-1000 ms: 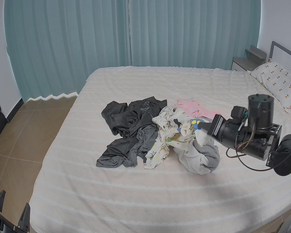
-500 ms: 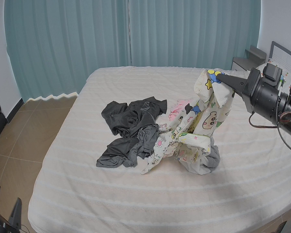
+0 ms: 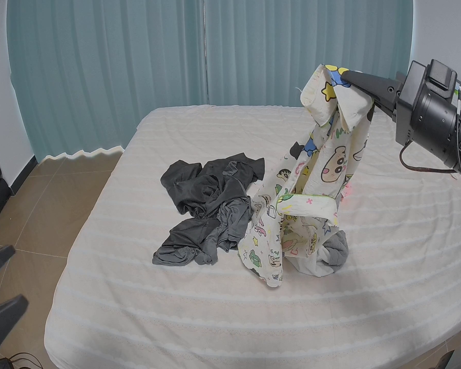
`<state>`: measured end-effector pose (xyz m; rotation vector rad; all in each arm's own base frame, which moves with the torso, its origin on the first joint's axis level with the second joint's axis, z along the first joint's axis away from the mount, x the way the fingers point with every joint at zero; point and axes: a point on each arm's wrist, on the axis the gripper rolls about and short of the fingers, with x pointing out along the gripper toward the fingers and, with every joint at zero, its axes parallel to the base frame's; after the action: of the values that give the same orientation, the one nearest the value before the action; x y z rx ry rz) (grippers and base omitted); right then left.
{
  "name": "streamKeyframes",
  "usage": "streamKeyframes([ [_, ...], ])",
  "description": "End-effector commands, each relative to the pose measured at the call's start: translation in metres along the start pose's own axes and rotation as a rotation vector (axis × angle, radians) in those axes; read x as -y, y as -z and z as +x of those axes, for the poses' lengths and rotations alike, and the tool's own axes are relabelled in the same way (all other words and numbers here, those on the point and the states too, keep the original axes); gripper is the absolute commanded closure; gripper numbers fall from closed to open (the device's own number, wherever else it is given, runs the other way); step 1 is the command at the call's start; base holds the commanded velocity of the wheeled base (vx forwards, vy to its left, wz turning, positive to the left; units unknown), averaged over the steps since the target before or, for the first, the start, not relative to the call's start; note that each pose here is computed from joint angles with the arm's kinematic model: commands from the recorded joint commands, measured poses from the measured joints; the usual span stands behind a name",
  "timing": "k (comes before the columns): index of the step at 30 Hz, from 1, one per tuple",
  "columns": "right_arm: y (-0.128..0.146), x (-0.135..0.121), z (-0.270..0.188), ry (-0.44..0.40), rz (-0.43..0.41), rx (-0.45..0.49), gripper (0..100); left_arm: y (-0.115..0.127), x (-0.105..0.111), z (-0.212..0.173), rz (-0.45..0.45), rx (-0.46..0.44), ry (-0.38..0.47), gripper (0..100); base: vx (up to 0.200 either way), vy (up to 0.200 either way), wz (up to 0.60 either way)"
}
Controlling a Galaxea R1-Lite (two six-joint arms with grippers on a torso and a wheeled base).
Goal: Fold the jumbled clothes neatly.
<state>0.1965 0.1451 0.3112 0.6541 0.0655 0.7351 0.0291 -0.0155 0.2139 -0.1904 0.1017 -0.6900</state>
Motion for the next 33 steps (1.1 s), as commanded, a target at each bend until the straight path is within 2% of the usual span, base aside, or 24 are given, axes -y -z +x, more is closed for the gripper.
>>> streamKeyframes([
  [1, -0.013, -0.014, 0.01, -0.043, -0.021, 0.016, 100, 0.011, -0.029, 0.086, -0.067, -0.311, 0.123, 0, 0.0, 0.0, 0.0],
  [6, -0.017, -0.021, 0.012, -0.065, -0.022, 0.028, 100, 0.025, -0.022, 0.132, -0.02, -0.363, 0.087, 0, 0.0, 0.0, 0.0],
  [9, -0.012, -0.024, 0.014, -0.078, -0.017, 0.012, 100, 0.038, -0.011, 0.159, 0.014, -0.384, 0.045, 0, 0.0, 0.0, 0.0],
  [12, -0.01, -0.023, 0.015, -0.074, -0.016, 0.007, 100, 0.047, 0.005, 0.174, -0.027, -0.379, 0.036, 0, 0.0, 0.0, 0.0],
  [17, -0.01, -0.023, 0.015, -0.071, -0.016, 0.006, 100, 0.055, 0.01, 0.189, -0.043, -0.384, 0.021, 0, 0.0, 0.0, 0.0],
  [19, -0.008, -0.022, 0.015, -0.069, -0.016, 0.0, 100, 0.065, 0.008, 0.217, -0.033, -0.369, -0.06, 0, 0.0, 0.0, 0.0],
  [23, -0.008, -0.021, 0.014, -0.067, -0.016, 0.0, 100, 0.081, 0.006, 0.239, -0.017, -0.34, -0.123, 0, 0.0, 0.0, 0.0],
  [28, -0.009, -0.021, 0.013, -0.065, -0.017, 0.003, 100, 0.097, 0.007, 0.261, -0.016, -0.287, -0.125, 0, 0.0, 0.0, 0.0],
  [33, -0.01, -0.022, 0.012, -0.068, -0.017, 0.006, 100, 0.104, 0.007, 0.279, -0.018, -0.242, -0.128, 0, 0.0, 0.0, 0.0],
])
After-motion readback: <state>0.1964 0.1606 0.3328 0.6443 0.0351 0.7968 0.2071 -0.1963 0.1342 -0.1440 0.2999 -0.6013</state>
